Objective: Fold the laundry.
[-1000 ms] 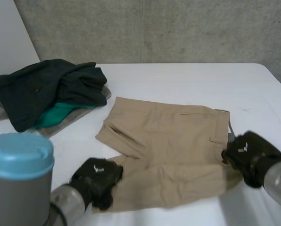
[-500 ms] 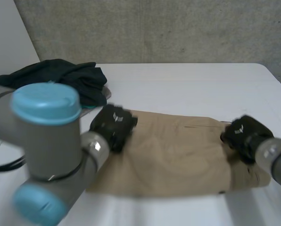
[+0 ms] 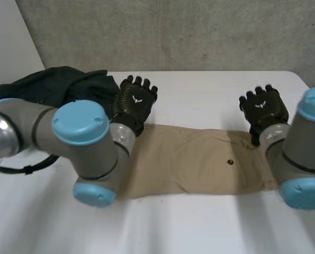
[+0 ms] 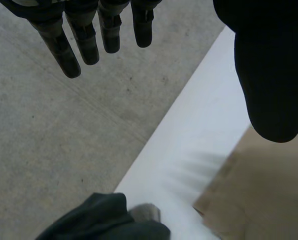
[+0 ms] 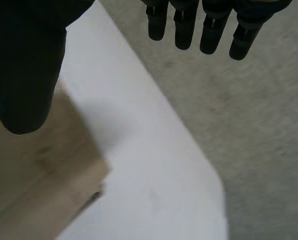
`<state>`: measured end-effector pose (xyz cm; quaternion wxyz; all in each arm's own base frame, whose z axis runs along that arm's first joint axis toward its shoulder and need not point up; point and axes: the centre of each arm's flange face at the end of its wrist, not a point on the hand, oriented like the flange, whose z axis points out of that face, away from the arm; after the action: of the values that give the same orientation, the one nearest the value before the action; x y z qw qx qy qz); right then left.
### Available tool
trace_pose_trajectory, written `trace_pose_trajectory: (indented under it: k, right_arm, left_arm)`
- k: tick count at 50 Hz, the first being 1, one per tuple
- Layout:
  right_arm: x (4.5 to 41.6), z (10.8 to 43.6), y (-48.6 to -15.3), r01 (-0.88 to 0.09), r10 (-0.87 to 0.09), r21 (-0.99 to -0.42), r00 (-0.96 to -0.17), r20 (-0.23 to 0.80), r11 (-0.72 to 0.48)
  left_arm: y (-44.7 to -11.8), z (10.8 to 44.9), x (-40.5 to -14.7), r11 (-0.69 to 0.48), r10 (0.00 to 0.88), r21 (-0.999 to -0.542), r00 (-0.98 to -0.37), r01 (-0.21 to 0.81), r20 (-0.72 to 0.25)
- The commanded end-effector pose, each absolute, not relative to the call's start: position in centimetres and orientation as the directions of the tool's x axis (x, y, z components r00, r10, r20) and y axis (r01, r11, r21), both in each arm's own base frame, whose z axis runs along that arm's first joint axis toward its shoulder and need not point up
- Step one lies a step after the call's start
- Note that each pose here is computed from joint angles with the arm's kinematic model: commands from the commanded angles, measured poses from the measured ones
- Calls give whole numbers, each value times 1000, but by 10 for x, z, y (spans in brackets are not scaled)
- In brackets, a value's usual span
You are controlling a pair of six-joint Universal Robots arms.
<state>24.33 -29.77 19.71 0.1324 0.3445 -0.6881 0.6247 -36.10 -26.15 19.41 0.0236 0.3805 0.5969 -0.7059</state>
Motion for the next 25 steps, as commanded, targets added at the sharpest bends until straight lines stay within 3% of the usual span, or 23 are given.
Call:
trace_pose_trajectory:
  k: [1, 6, 13, 19, 23, 25]
  right_arm:
    - [209, 178, -260, -632, -508, -748, -722, 471, 205]
    - [193, 157, -256, -611, -526, -749, -738, 423, 257]
    - [187, 146, -267, -598, -471, -772, -756, 455, 214]
    - [178, 143, -277, -607, -432, -759, -765, 477, 237]
    - [159, 162, -283, -654, -337, -725, -746, 574, 215]
    - [148, 174, -285, -709, -296, -677, -701, 649, 196]
  left_arm:
    - [-236, 198, -340, -227, 456, -853, -723, 470, -520]
    - [-227, 193, -337, -183, 487, -883, -741, 432, -463]
    - [-227, 190, -336, -172, 492, -888, -744, 427, -453]
    - [-226, 191, -336, -174, 492, -888, -743, 426, -453]
    - [-226, 196, -336, -180, 486, -889, -748, 420, -452]
    - [-225, 202, -334, -191, 479, -891, -753, 411, -450]
